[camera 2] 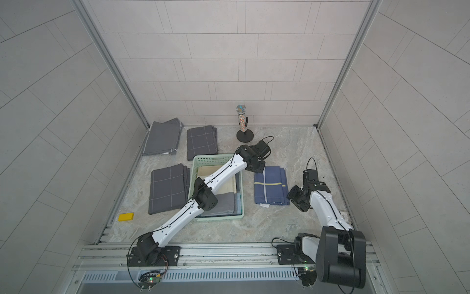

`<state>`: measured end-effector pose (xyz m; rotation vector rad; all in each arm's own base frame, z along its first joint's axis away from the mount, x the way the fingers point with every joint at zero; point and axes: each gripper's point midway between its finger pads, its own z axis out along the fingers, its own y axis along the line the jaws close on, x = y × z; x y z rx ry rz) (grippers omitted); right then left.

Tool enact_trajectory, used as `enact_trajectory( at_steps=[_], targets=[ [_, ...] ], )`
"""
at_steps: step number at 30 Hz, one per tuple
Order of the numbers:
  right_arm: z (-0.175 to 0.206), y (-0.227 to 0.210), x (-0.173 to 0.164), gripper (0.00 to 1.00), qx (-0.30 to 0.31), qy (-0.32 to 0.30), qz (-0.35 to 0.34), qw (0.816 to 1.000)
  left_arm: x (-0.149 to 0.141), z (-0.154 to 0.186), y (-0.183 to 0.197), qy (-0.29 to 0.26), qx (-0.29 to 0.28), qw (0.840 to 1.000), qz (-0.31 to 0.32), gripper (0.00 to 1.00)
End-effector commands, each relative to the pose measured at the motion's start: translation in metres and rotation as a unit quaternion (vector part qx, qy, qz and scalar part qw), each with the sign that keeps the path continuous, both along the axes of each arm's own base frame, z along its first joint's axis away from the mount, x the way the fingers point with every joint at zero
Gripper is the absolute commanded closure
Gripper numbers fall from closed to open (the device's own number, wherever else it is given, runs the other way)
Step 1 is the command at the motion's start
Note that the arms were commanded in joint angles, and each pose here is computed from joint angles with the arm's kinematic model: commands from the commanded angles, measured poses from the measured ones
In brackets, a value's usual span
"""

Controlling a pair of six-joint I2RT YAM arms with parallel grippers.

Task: Put the folded pillowcase in the basket
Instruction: Pick up the pillowcase at the center of the board.

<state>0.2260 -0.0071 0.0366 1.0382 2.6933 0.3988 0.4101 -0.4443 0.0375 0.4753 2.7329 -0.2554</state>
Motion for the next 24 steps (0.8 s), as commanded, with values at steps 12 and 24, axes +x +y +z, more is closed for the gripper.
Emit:
enact_trajectory(
  at_steps=[12, 24],
  targets=[
    [0.007, 0.015, 0.019, 0.37, 0.038, -0.087, 0.018, 0.995, -0.003, 0.021, -0.009, -0.002, -0.03, 0.999, -0.021, 1.0],
    [-0.027, 0.039, -0.002, 0.41, 0.066, 0.013, 0.084, 0.994, -0.001, 0.027, -0.013, -0.006, -0.044, 0.999, -0.012, 1.0]
  ],
)
